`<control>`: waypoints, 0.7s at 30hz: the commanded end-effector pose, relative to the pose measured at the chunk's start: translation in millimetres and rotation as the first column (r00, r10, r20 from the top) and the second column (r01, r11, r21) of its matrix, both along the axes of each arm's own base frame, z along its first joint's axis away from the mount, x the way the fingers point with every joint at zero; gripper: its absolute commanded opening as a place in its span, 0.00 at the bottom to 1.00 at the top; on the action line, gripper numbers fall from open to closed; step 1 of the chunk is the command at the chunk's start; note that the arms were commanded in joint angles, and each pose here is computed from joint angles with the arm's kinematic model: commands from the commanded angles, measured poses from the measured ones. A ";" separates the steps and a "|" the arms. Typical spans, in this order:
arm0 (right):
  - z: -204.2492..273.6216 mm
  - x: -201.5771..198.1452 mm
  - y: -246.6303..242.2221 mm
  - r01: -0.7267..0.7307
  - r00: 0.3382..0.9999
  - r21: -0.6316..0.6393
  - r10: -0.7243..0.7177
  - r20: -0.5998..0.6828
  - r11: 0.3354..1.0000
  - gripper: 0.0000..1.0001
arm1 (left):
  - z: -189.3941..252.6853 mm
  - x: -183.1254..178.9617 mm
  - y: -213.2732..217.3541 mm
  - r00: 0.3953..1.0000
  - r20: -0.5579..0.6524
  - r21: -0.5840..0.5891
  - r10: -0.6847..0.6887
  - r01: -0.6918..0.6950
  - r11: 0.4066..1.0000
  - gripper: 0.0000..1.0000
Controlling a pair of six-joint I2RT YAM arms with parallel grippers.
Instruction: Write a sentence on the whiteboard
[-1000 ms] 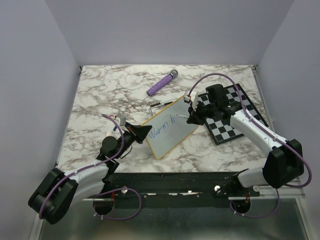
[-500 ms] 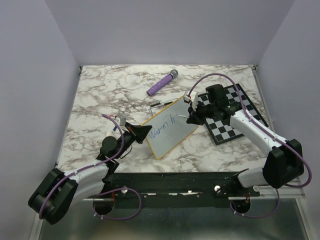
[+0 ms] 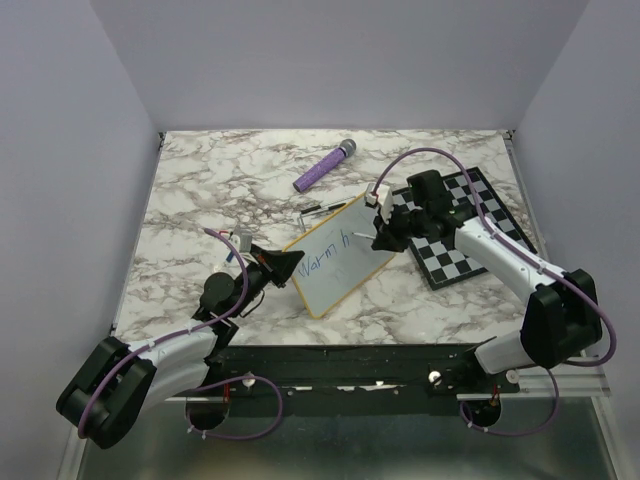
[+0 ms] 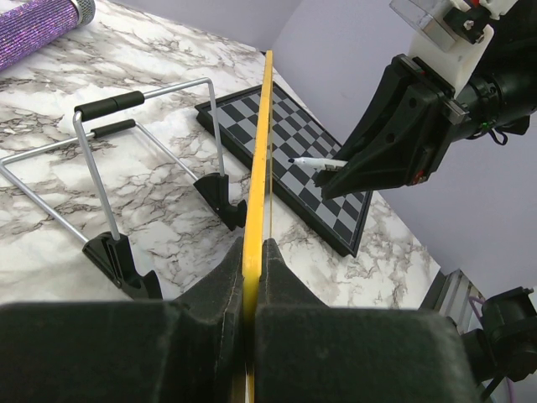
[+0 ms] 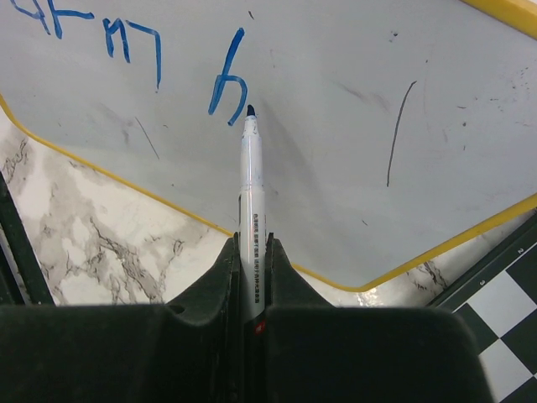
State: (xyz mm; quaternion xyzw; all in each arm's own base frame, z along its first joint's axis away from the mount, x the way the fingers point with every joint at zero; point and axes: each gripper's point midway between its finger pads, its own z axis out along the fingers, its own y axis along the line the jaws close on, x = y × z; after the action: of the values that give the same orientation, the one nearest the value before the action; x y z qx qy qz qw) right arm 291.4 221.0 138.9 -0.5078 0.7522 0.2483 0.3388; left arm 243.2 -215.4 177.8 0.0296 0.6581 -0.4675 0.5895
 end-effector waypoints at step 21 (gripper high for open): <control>-22.7 -1.2 8.8 -0.015 0.997 -0.018 0.013 -0.077 1.000 0.01 | -7.9 -4.5 -5.4 0.999 0.008 0.038 -0.040 0.039 0.999 0.00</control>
State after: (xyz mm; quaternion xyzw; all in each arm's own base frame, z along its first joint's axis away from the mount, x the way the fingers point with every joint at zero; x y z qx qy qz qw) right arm 289.4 224.8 118.8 -0.5081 0.7608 0.2590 0.3097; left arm 243.6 -216.6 177.0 0.0313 0.6577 -0.4688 0.5888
